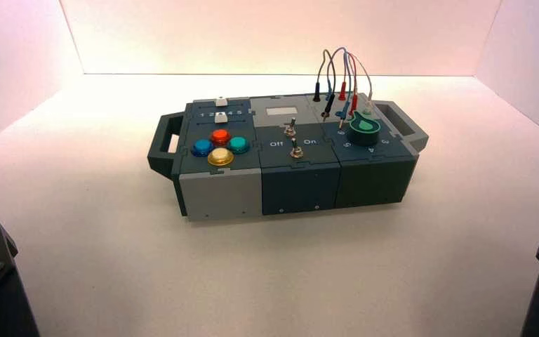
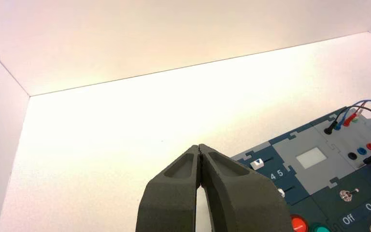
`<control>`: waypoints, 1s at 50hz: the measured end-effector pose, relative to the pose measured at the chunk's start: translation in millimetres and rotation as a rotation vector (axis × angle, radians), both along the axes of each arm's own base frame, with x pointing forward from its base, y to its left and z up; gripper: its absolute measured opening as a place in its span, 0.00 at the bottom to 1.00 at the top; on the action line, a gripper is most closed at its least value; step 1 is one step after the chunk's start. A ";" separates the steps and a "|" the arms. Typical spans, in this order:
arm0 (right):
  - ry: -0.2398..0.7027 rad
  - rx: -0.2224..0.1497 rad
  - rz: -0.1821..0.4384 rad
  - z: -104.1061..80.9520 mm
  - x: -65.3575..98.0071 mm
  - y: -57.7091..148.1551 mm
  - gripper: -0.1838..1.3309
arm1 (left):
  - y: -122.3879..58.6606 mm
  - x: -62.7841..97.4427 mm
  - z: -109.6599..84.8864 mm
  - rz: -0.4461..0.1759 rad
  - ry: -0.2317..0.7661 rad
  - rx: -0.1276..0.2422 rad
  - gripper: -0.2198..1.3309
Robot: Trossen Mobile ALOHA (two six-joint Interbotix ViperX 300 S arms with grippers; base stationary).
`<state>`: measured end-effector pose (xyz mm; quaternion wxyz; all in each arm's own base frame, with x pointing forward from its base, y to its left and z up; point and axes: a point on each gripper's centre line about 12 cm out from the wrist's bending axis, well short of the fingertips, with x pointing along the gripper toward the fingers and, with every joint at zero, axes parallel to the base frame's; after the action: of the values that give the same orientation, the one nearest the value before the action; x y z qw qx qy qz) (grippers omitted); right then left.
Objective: Turn the knob to position 4.
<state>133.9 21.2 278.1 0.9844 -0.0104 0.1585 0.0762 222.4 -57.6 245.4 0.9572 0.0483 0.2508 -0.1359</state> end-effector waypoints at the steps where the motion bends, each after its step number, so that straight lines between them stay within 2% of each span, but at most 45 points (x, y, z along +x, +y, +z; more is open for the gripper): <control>1: -0.002 -0.001 0.000 0.2 0.1 -0.1 0.03 | 0.3 0.4 0.8 0.001 -0.003 0.001 0.04; 19: 0.001 0.004 -0.002 0.0 0.0 0.0 0.03 | -0.9 0.8 0.0 -0.003 -0.002 0.001 0.04; 25: 0.001 0.009 0.000 0.0 0.0 0.3 0.03 | -14.0 5.7 -9.0 -0.050 0.037 0.010 0.04; 32: 0.018 0.008 0.000 -2.3 2.4 0.8 0.03 | -54.4 15.8 -27.6 -0.189 0.154 0.052 0.04; 34: 0.023 0.008 0.000 -3.0 3.4 1.0 0.03 | -74.1 19.6 -33.1 -0.250 0.196 0.072 0.04; 38: 0.032 0.008 0.000 -4.2 4.4 1.2 0.03 | -99.1 22.6 -38.5 -0.322 0.235 0.095 0.04; 39: 0.034 0.008 0.000 -4.5 4.7 1.2 0.03 | -110.2 24.7 -41.6 -0.350 0.256 0.107 0.04; 45: 0.035 0.005 0.000 -4.7 4.9 1.2 0.03 | -137.9 32.5 -42.6 -0.415 0.289 0.134 0.04; 46: 0.035 0.005 0.000 -4.7 4.9 1.2 0.03 | -137.9 32.5 -42.6 -0.415 0.289 0.134 0.04; 47: 0.034 0.007 0.000 -4.5 4.9 1.3 0.03 | -152.9 38.3 -41.6 -0.447 0.302 0.150 0.04; 50: 0.037 0.008 0.000 -4.9 5.4 1.4 0.03 | -166.2 41.0 -41.8 -0.478 0.316 0.165 0.04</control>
<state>139.3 22.6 273.2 0.9813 -0.0053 0.1764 0.0769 263.4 -223.8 203.6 0.8399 0.1619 0.3886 -0.3425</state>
